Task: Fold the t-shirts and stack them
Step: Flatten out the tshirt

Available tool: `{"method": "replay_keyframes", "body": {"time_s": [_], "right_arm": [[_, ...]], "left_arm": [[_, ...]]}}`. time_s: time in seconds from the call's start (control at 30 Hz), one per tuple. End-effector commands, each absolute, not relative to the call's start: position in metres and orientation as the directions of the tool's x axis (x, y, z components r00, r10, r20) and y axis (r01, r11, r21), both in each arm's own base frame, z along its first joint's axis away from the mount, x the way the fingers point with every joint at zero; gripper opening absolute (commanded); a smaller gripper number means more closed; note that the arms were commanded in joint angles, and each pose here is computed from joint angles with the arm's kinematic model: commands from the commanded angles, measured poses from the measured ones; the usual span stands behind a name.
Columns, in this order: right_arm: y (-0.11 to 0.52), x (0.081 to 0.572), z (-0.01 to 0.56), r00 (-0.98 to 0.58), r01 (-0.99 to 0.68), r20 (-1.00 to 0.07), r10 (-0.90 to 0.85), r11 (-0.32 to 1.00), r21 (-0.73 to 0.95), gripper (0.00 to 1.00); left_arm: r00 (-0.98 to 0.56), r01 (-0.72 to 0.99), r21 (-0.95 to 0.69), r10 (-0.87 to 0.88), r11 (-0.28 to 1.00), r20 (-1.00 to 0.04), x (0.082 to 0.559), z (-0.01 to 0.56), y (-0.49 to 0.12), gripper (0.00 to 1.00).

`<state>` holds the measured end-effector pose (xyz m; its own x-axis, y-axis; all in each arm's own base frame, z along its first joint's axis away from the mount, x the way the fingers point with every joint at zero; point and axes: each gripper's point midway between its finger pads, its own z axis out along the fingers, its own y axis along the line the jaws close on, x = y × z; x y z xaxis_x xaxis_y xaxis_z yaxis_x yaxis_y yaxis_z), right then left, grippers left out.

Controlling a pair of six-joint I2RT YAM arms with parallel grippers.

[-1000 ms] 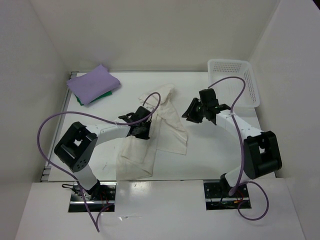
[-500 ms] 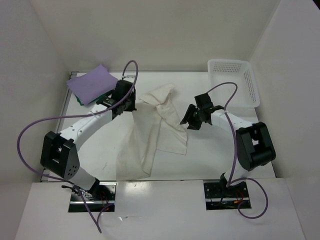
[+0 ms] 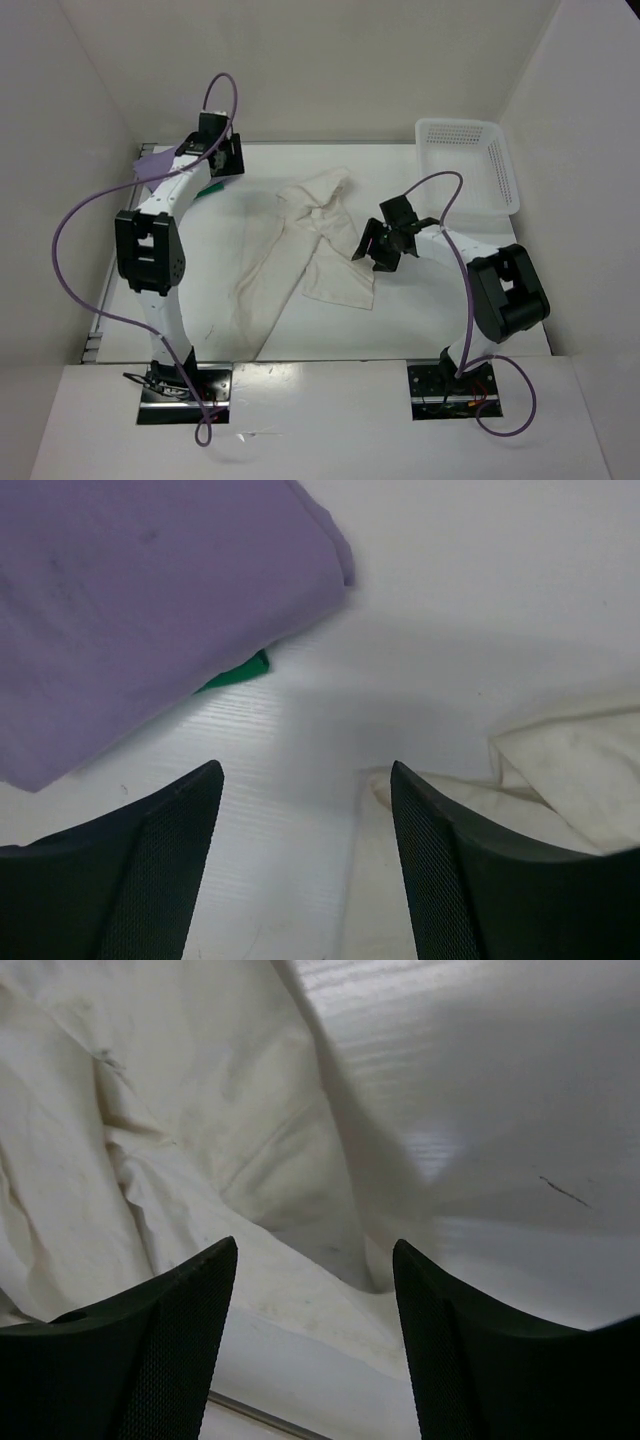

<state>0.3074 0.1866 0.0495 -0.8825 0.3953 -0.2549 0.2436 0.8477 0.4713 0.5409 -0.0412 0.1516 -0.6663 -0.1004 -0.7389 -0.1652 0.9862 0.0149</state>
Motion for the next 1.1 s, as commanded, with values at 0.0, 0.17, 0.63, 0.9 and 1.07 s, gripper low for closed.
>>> {"method": "replay_keyframes", "body": {"time_s": [0.0,0.17,0.63,0.9,1.07], "right_arm": [[0.180,0.294,0.044,-0.880,0.267,-0.252,0.403,0.857,0.440,0.70],[0.180,0.279,0.039,-0.891,0.276,-0.220,0.397,0.859,0.431,0.70],[0.195,0.295,0.037,-0.891,0.274,-0.210,0.403,0.845,0.460,0.39],[0.170,0.312,0.047,-0.845,0.327,-0.244,0.476,0.821,0.469,0.00],[0.136,0.328,0.074,-0.781,0.364,-0.309,0.543,0.797,0.483,0.00]], "left_arm": [[-0.664,-0.093,-0.119,-0.150,0.989,-0.733,0.496,0.192,-0.068,0.76],[-0.799,-0.077,-0.278,-0.226,0.958,-0.558,0.363,0.126,-0.085,0.76],[-0.935,-0.099,-0.283,-0.186,0.954,-0.301,0.266,0.050,-0.125,0.80],[-0.904,-0.071,-0.154,-0.129,0.986,-0.409,0.310,0.044,-0.116,0.13],[-0.803,-0.115,-0.160,-0.186,0.980,-0.566,0.388,0.098,-0.090,0.00]]}}
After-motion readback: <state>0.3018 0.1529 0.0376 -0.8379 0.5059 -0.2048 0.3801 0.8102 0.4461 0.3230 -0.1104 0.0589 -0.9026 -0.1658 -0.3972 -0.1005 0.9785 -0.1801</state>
